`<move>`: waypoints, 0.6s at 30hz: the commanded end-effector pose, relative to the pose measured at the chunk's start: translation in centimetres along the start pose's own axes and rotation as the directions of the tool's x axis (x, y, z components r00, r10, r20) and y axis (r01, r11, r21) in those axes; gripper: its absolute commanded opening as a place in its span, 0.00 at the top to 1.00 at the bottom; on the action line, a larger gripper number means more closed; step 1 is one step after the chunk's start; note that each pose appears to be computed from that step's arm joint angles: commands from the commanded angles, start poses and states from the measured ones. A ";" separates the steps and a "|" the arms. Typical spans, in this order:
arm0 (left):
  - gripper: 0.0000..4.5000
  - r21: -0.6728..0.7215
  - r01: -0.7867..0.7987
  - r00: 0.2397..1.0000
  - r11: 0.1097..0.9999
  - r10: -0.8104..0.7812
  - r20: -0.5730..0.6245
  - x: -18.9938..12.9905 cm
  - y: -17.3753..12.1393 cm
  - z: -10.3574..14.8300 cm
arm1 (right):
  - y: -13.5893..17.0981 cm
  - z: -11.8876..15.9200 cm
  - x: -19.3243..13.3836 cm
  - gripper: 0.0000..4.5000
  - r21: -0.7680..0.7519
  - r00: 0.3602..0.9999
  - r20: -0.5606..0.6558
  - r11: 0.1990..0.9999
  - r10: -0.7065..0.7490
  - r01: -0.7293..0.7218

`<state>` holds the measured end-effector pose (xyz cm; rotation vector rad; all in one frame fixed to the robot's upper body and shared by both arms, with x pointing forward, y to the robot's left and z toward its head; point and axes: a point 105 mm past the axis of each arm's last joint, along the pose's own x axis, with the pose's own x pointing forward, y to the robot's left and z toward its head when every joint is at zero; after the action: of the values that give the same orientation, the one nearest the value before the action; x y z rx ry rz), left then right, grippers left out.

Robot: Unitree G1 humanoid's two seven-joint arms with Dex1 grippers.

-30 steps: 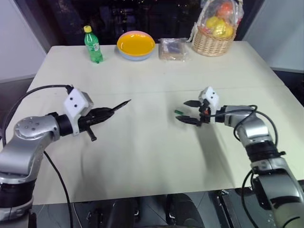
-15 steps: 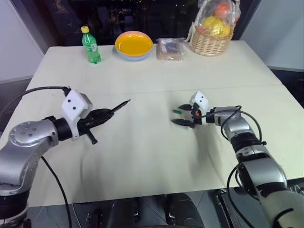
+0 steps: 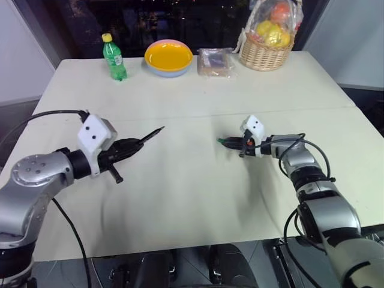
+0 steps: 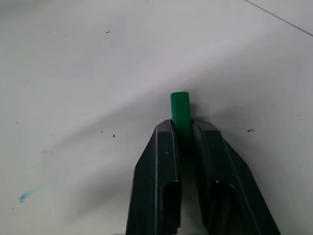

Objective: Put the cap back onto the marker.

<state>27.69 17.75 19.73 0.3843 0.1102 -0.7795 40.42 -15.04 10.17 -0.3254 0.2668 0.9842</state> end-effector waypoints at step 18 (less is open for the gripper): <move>1.00 0.213 0.275 0.956 0.938 -0.290 0.039 5.8 1.1 0.9 | 3.6 9.8 -6.8 0.99 -0.524 0.991 -0.063 0.842 0.114 -0.130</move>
<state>32.44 14.61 18.94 0.4832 0.0570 -1.0609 35.07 -14.91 18.93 -0.8167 0.0993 1.1680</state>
